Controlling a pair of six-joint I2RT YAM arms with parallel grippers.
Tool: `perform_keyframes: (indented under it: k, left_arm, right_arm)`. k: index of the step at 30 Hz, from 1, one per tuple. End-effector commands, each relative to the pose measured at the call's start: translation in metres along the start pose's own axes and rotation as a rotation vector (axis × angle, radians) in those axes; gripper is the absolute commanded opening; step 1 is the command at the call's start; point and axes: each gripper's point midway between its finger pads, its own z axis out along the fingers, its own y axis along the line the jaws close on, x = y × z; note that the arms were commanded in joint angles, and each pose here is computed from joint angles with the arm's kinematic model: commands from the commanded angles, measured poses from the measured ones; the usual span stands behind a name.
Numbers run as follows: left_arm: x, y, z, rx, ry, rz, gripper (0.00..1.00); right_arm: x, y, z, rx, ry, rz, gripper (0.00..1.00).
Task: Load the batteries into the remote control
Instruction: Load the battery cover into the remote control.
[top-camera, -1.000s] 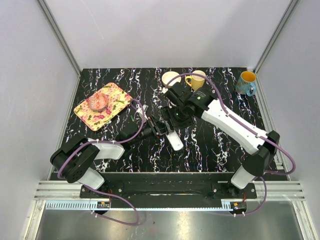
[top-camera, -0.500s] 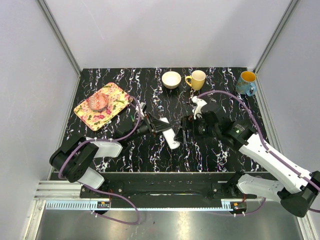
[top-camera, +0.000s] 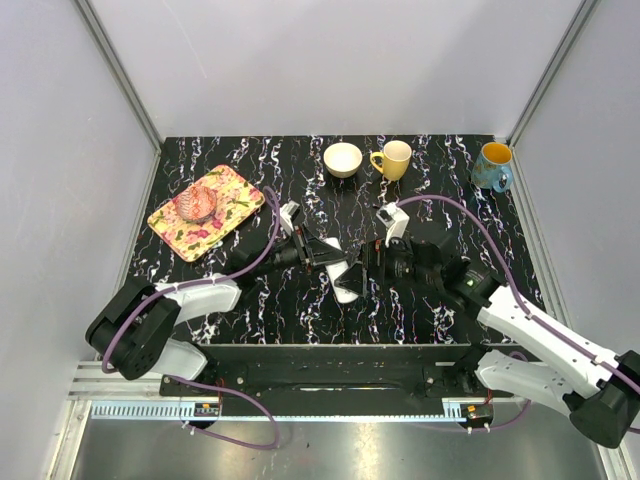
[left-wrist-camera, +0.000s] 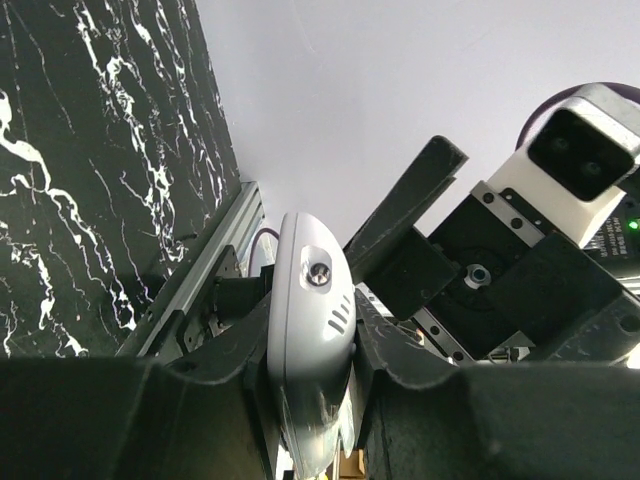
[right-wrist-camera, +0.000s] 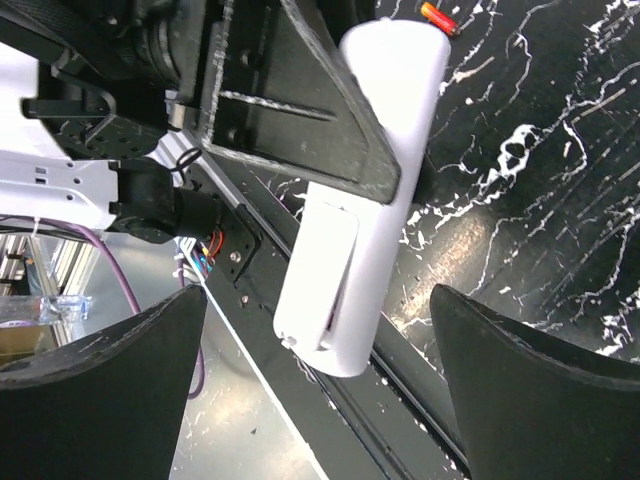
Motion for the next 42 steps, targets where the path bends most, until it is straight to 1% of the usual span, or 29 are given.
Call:
perform_keyframes:
  k: [1,5,10,15,22,30,36,42]
  left_arm:
    - [-0.002,-0.02,0.0,0.045,0.015,0.046,0.0]
    - [-0.001,-0.021,0.0,0.05,0.016,0.043,0.0]
    - [0.0,-0.025,-0.001,0.07,0.023,0.031,0.0]
    - [0.002,-0.028,-0.003,0.082,0.027,0.028,0.0]
    - [0.004,-0.032,-0.004,0.107,0.029,0.027,0.0]
    - [0.007,-0.032,-0.009,0.125,0.034,0.02,0.0]
    - [0.009,-0.032,-0.009,0.131,0.037,0.023,0.0]
    - [0.009,-0.029,-0.008,0.129,0.032,0.025,0.0]
  right_arm:
    - [-0.011,0.018,0.005,-0.105,-0.033,-0.034,0.98]
    - [-0.004,0.011,0.01,-0.09,0.0,-0.055,0.98]
    - [0.007,0.005,0.015,-0.093,0.047,-0.089,0.95]
    - [0.015,-0.005,0.019,-0.06,0.079,-0.097,0.93]
    - [0.019,-0.012,0.024,-0.039,0.094,-0.087,0.91]
    - [0.014,-0.018,0.024,-0.03,0.087,-0.068,0.91]
    - [0.012,-0.014,0.025,-0.051,0.089,-0.058,0.9]
    - [0.017,-0.001,0.028,-0.136,0.11,-0.015,0.92]
